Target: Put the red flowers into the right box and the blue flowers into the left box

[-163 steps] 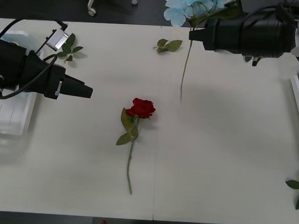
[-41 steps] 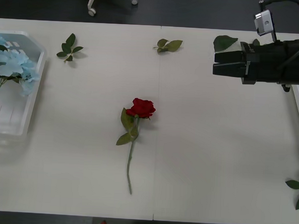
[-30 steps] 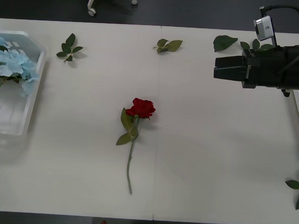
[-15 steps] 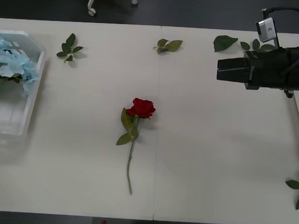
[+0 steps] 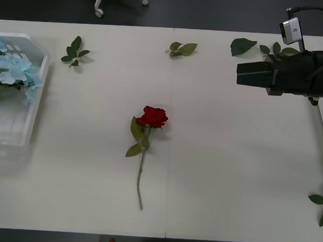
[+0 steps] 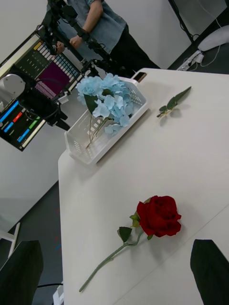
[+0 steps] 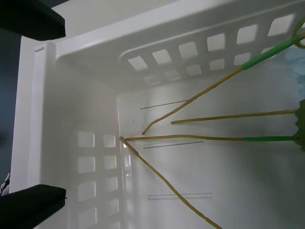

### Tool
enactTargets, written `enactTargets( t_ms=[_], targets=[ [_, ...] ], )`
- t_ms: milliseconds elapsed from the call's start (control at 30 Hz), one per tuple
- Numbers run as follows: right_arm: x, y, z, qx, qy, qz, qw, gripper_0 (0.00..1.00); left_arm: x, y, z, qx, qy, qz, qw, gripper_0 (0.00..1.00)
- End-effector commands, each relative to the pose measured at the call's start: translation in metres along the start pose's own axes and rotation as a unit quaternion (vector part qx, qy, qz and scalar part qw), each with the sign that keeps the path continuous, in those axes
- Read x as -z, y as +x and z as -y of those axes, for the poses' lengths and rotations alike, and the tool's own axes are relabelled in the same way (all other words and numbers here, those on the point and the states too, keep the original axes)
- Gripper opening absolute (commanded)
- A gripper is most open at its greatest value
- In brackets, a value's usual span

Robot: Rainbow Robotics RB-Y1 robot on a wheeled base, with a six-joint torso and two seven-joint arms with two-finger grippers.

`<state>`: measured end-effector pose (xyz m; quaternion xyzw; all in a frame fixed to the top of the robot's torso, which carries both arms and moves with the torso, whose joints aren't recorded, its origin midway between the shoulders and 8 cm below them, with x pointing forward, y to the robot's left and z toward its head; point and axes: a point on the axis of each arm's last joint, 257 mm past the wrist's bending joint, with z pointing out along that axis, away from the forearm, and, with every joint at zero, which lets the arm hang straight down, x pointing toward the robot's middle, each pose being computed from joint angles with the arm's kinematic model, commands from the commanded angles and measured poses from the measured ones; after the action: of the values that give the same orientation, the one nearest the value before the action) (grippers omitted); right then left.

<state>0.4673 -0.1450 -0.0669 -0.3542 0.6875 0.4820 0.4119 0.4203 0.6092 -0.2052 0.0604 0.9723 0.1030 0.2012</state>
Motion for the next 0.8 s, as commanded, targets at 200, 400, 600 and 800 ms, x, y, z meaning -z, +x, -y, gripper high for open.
enactTargets(
  t_ms=[200, 400, 600, 800],
  targets=[
    [0.009, -0.004, 0.004, -0.001, 0.010, 0.001, 1.000, 0.90, 0.109, -0.042, -0.010, -0.013, 0.011, 0.081, 0.997, 1.00],
    [0.007, -0.004, 0.003, -0.001, 0.008, 0.003, 1.000, 0.90, 0.138, -0.050, 0.013, -0.040, 0.043, 0.097, 0.994, 1.00],
    [0.005, -0.001, 0.002, -0.005, 0.005, 0.003, 1.000, 0.90, 0.147, -0.057, 0.092, -0.147, 0.169, 0.119, 0.967, 1.00],
    [0.004, -0.002, 0.002, -0.004, 0.005, 0.004, 1.000, 0.90, 0.152, -0.062, 0.177, -0.206, 0.296, 0.138, 0.922, 1.00]
  ],
)
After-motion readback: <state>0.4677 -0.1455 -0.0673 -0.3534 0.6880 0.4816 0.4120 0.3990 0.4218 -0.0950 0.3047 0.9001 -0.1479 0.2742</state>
